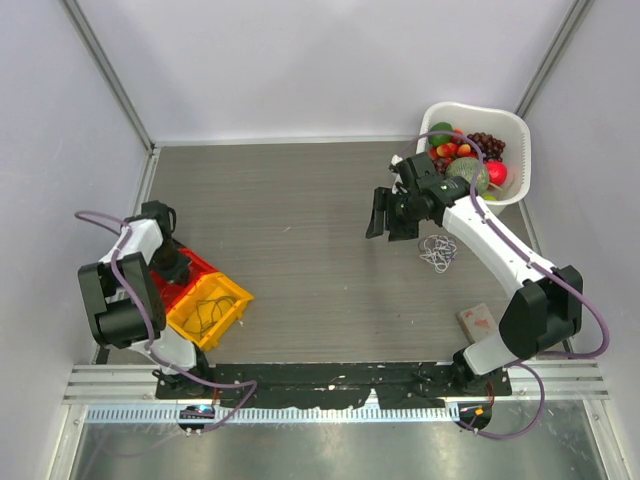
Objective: Untangle the cables
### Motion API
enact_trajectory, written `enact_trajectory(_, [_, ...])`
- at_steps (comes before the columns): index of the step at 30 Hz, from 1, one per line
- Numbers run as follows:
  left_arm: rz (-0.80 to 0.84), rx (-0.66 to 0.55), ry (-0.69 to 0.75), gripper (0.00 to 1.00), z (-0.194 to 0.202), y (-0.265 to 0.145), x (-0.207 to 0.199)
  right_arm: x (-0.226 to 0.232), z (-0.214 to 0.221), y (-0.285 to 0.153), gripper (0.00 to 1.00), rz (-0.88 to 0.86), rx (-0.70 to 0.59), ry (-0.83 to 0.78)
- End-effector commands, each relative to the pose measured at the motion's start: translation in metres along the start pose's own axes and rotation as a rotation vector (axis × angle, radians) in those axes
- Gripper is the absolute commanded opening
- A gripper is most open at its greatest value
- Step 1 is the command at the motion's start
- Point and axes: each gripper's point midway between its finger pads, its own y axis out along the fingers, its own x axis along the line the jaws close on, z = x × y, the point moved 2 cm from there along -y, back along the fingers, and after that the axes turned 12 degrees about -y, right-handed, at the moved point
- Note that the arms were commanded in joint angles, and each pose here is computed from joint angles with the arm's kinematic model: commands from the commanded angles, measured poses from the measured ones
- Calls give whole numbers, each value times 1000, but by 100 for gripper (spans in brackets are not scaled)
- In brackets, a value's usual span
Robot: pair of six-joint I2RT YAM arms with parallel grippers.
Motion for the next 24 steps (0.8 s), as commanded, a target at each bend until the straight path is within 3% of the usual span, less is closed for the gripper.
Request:
enact_trajectory(1, [46, -86, -92, 0, -5, -8, 5, 14, -18, -9, 62, -35, -48, -6])
enact_trajectory(9, [49, -154, -135, 0, -8, -17, 16, 17, -19, -7, 62, -44, -43, -12])
enact_trajectory(17, [102, -226, -141, 51, -19, -48, 19, 18, -18, -7, 62, -46, -41, -25])
enact_trajectory(24, [203, -198, -81, 75, -10, -72, 15, 19, -20, -6, 62, -53, -46, -32])
